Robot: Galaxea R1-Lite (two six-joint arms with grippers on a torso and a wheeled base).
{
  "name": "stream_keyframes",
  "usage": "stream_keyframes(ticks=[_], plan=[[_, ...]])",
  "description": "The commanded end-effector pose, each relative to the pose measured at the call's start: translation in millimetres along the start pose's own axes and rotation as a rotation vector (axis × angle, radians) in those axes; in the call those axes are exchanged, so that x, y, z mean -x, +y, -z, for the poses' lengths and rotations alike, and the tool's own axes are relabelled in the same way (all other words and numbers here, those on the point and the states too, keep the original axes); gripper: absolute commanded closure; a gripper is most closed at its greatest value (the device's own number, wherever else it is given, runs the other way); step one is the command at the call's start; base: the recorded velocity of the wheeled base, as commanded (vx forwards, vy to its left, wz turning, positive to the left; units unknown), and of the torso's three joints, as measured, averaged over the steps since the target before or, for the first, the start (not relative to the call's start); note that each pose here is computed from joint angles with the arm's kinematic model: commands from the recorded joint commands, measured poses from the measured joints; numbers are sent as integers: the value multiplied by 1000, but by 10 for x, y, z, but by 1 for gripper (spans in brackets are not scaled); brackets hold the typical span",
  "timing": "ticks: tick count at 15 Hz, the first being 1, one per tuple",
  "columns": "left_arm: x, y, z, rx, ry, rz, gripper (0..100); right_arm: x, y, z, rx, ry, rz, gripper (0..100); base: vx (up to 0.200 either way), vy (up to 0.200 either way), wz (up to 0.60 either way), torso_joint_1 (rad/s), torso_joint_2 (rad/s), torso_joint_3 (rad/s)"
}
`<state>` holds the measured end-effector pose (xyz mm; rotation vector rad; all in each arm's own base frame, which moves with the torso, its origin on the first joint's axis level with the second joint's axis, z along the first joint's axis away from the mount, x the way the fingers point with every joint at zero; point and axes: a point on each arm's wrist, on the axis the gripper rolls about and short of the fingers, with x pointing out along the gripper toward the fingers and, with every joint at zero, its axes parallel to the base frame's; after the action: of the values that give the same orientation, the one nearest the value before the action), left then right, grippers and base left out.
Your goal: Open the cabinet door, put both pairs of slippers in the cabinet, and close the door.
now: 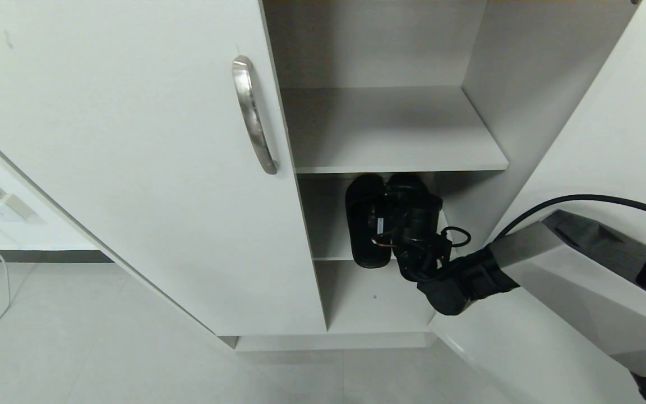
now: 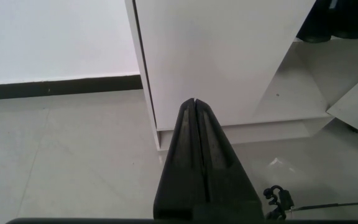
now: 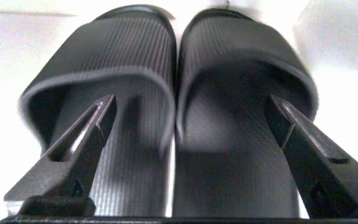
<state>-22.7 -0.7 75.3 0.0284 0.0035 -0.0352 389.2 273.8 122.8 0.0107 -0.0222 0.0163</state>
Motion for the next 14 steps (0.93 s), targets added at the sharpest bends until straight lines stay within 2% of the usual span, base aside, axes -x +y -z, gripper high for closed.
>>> stream_keyframes(ticks=[1, 3, 6, 8, 14], plan=[[-1, 0, -1, -1, 1, 0, 100, 362, -59, -219, -16, -27, -36, 0, 0, 0, 0, 0, 0, 0], [-1, 0, 0, -1, 2, 0, 100, 762, -116, -189, -10, -23, -86, 0, 0, 0, 0, 0, 0, 0], [-1, 0, 0, 1, 2, 0, 100, 1124, -176, -105, -6, -15, -137, 0, 0, 0, 0, 0, 0, 0], [-1, 0, 0, 3, 2, 0, 100, 1269, -150, -20, 3, -4, -169, 0, 0, 0, 0, 0, 0, 0], [-1, 0, 0, 3, 2, 0, 100, 1341, -127, -3, 5, -4, -186, 0, 0, 0, 0, 0, 0, 0]])
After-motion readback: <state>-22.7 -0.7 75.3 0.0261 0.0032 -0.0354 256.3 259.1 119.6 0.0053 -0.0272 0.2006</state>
